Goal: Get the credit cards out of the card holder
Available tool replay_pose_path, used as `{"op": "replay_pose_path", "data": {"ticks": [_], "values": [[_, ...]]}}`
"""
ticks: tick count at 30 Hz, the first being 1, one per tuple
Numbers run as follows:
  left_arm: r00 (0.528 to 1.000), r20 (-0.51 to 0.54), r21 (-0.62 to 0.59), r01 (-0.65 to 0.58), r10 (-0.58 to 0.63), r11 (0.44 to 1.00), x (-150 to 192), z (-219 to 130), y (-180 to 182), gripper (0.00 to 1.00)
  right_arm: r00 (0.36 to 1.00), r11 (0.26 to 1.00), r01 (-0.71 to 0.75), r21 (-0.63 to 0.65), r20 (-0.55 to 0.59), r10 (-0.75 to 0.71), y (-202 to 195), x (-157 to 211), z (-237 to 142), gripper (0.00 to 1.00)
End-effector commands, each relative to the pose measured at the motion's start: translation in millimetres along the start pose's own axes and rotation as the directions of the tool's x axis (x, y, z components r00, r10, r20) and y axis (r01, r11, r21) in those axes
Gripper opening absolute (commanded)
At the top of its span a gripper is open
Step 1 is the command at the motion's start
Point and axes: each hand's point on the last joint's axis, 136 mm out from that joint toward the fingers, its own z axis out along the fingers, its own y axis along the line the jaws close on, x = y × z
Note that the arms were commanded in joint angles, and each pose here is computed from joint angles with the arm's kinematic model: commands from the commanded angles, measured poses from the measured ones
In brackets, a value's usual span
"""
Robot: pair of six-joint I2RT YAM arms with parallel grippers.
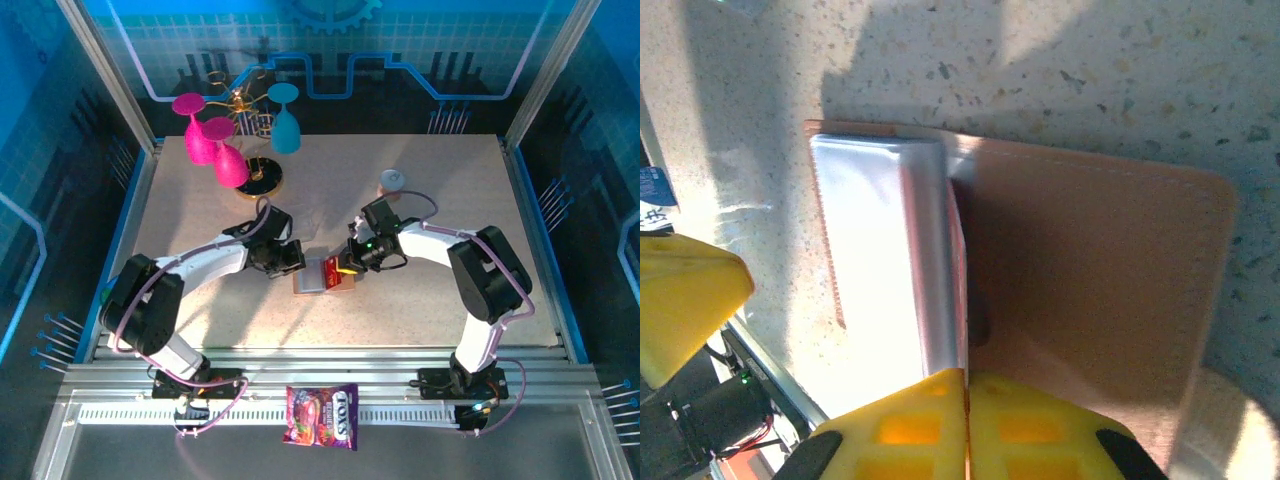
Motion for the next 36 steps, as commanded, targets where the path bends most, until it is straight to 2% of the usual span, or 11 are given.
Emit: {"op": "replay_pose_path", "data": {"ticks": [1, 7, 15, 23, 25, 36], "values": [[0.998, 0.067, -0.009, -0.001, 0.001, 1.000, -13.9, -16.8, 2.9, 0.07, 0.999, 0.999, 0.041, 0.008, 0.028, -0.041, 14.5, -0.3, -15.8, 0.09], [0.990, 0.140, -0.018, 0.033, -0.030, 0.999, -35.8, -33.0, 16.6, 0.19, 0.992, 0.996, 0.093, 0.018, 0.084, -0.094, 32.9, -10.3, -38.4, 0.08], [0.967, 0.242, -0.005, 0.088, -0.084, 0.996, -68.7, -44.3, 37.3, 0.44, 0.982, 0.987, 0.147, 0.058, 0.114, -0.153, 45.6, -23.5, -57.2, 0.08], [0.931, 0.364, -0.071, 0.020, 0.007, 0.997, -106.0, -49.4, 43.0, 0.66, 0.979, 0.986, 0.157, 0.052, 0.123, -0.162, 53.5, -28.6, -64.1, 0.09], [0.928, 0.373, -0.070, 0.008, 0.019, 0.998, -113.8, -47.2, 40.3, 0.69, 0.979, 0.987, 0.155, 0.051, 0.127, -0.160, 53.8, -29.7, -65.8, 0.08], [0.923, 0.378, -0.046, -0.058, 0.071, 0.997, -148.4, -24.3, 25.8, 0.70, 0.978, 0.989, 0.144, 0.044, 0.145, -0.149, 52.3, -31.3, -74.5, 0.09]]}}
